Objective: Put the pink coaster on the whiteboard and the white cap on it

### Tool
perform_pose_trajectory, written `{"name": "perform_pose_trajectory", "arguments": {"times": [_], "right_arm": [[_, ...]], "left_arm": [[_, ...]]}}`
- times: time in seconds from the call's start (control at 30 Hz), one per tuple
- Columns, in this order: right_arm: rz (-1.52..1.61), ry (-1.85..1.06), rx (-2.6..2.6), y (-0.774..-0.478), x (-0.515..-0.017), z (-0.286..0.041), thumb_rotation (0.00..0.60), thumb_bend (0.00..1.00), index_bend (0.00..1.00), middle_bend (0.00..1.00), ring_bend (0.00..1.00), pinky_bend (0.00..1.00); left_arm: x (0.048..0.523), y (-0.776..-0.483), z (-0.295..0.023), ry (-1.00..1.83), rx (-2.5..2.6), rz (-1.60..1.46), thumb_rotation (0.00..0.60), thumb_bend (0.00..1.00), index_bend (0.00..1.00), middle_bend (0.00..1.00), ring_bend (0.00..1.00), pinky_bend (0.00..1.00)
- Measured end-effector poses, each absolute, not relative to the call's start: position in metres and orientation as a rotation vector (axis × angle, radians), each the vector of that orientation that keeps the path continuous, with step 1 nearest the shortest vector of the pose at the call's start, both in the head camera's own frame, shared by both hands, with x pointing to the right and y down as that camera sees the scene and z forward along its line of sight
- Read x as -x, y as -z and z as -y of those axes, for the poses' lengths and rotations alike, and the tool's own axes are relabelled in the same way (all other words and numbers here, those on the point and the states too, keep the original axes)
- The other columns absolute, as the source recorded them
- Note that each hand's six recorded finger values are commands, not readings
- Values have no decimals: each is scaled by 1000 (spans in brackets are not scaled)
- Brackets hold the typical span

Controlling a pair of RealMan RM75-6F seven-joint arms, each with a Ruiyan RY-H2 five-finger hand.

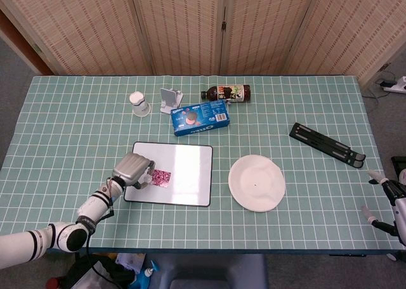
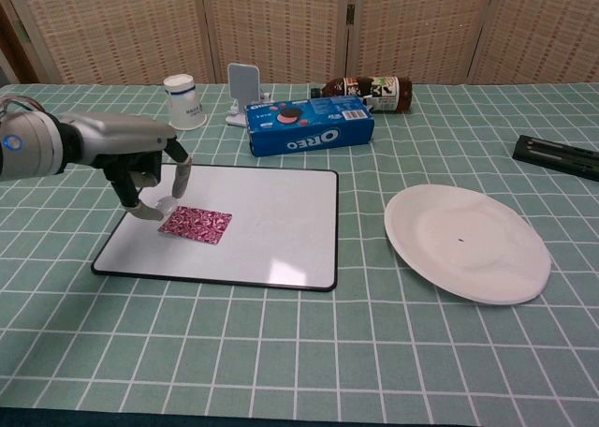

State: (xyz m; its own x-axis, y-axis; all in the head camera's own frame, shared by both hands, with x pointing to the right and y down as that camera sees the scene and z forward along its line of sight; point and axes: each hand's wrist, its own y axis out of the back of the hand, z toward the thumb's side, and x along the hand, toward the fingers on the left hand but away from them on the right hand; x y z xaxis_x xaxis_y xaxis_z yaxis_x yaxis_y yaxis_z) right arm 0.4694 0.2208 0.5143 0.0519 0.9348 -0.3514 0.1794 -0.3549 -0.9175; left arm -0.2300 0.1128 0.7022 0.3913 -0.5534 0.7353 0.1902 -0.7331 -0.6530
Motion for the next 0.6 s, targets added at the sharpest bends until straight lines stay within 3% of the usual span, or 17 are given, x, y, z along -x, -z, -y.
{"name": "perform_pose_trajectory", "arguments": {"times": [0.43, 0.6], "right_arm": [[1145, -1376, 1618, -515, -474, -224, 600, 221, 163, 323, 287, 343], [1147, -1378, 1614, -514, -475, -225, 600, 221, 163, 323, 287, 343]], "left_arm": [[200, -720, -113, 1435, 1987, -272, 600, 267, 480, 954, 967, 1000], [194, -723, -113, 1442, 1978, -262, 600, 267, 414, 954, 967, 1000]]}}
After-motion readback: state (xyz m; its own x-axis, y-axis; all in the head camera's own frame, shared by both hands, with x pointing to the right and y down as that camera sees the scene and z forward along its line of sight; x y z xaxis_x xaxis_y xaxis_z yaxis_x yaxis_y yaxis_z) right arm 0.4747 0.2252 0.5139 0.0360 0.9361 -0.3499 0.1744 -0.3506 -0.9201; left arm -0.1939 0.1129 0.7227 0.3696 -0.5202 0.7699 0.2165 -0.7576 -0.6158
